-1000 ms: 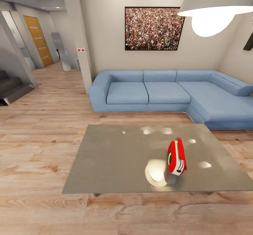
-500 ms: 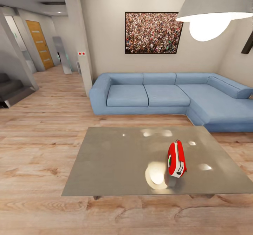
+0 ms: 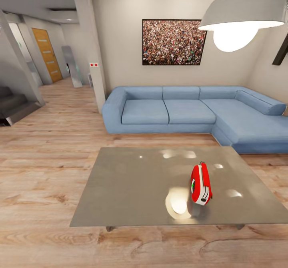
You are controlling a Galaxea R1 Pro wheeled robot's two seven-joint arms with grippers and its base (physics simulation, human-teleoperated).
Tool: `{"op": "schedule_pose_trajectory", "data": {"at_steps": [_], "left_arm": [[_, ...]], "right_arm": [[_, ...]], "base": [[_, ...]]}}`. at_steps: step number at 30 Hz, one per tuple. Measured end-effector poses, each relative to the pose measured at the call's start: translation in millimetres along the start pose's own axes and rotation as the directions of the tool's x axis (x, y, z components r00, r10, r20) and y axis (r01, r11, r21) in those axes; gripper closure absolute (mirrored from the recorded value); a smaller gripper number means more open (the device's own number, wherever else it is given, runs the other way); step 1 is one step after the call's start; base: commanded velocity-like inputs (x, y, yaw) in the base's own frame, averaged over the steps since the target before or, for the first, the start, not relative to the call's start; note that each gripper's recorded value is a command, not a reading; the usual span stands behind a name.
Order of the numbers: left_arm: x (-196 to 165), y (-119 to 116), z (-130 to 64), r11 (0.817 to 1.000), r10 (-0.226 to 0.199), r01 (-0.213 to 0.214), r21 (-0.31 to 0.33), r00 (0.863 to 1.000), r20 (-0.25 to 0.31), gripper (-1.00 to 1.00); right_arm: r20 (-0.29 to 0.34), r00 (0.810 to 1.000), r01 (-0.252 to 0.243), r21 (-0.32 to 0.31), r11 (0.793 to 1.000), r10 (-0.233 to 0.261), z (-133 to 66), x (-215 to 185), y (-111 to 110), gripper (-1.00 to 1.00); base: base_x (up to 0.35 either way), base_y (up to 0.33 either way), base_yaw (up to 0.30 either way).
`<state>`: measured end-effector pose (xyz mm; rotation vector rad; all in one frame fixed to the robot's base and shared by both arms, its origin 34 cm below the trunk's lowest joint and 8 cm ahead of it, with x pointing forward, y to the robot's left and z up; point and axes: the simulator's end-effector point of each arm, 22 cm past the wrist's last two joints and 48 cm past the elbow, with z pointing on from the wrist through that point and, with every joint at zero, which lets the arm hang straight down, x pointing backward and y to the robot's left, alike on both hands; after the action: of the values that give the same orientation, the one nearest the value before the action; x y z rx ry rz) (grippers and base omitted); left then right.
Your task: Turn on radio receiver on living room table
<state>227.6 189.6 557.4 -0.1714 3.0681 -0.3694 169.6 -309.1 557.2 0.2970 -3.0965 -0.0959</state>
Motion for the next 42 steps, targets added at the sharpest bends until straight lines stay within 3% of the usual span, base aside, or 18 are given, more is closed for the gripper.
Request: {"op": "schedule_pose_trajectory", "data": {"at_steps": [42], "left_arm": [[-25.6,-4.4,-5.5,1.000,0.015,-0.016,0.007,0.998,0.064,1.00]], "right_arm": [[0.066,0.998,0.005,0.014,1.000,-0.005,-4.3,-25.1,-4.8,-1.00]], "base": [[0.000,0.000,0.000]]}}
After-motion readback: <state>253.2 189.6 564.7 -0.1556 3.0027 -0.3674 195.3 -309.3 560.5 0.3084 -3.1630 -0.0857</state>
